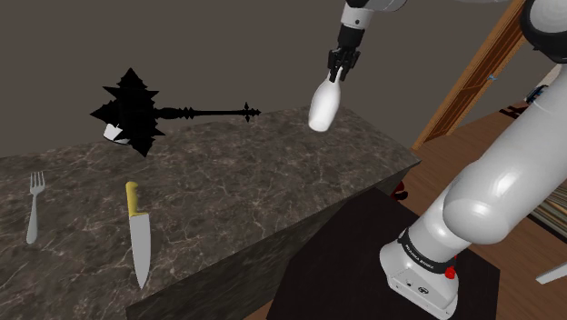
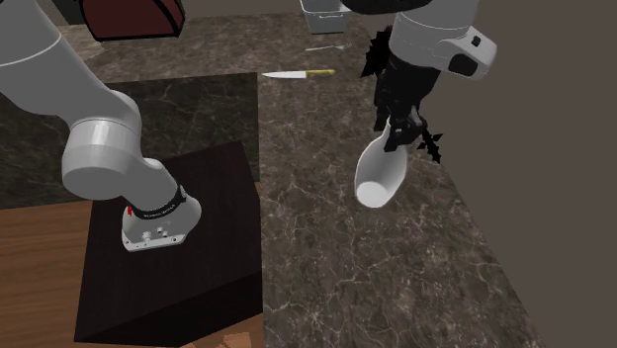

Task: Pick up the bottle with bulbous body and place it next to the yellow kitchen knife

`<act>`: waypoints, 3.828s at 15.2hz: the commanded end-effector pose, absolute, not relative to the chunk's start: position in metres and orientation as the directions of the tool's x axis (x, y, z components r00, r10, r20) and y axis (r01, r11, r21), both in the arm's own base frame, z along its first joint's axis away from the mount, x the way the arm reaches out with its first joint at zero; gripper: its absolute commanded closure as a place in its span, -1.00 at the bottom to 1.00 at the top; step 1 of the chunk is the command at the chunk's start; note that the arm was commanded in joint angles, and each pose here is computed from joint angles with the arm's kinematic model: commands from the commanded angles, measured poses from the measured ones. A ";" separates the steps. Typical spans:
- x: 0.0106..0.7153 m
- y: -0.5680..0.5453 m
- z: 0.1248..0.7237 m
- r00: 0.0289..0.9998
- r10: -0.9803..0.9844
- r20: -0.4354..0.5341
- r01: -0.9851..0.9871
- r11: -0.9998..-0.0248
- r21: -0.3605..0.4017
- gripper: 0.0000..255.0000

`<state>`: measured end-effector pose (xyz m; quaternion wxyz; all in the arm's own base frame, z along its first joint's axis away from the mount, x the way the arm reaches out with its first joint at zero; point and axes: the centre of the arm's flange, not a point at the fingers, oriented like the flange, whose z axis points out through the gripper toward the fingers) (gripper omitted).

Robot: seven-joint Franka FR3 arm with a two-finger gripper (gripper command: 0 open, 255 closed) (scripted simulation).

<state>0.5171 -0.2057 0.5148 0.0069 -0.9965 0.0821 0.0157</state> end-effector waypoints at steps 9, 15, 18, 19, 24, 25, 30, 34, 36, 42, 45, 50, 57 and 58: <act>0.517 -0.206 0.567 0.986 -0.163 -0.032 -0.164 -0.986 -0.011 1.00; 0.517 -0.206 0.599 0.986 -0.163 -0.032 -0.164 -0.986 -0.011 1.00; 0.517 -0.206 0.615 0.986 -0.163 -0.032 -0.164 -0.986 -0.011 1.00; 0.517 -0.206 0.620 0.986 -0.163 -0.032 -0.164 -0.986 -0.011 1.00; 0.517 -0.206 0.646 0.986 -0.163 -0.032 -0.164 -0.986 -0.011 1.00; 0.517 -0.206 0.652 0.986 -0.163 -0.032 -0.164 -0.986 -0.011 1.00; 0.517 -0.206 0.678 0.986 -0.163 -0.032 -0.164 -0.986 -0.011 1.00; 0.517 -0.206 0.699 0.986 -0.163 -0.032 -0.164 -0.986 -0.011 1.00; 0.517 -0.206 0.710 0.986 -0.163 -0.032 -0.164 -0.986 -0.011 1.00; 0.517 -0.206 0.741 0.986 -0.163 -0.032 -0.164 -0.986 -0.011 1.00; 0.519 -0.195 0.743 0.986 -0.163 -0.032 -0.164 -0.986 -0.011 1.00; 0.531 -0.138 0.712 0.986 -0.163 -0.032 -0.164 -0.986 -0.011 1.00; 0.548 -0.058 0.669 0.986 -0.163 -0.032 -0.164 -0.986 -0.011 1.00; 0.550 -0.046 0.662 0.986 -0.163 -0.032 -0.164 -0.986 -0.011 1.00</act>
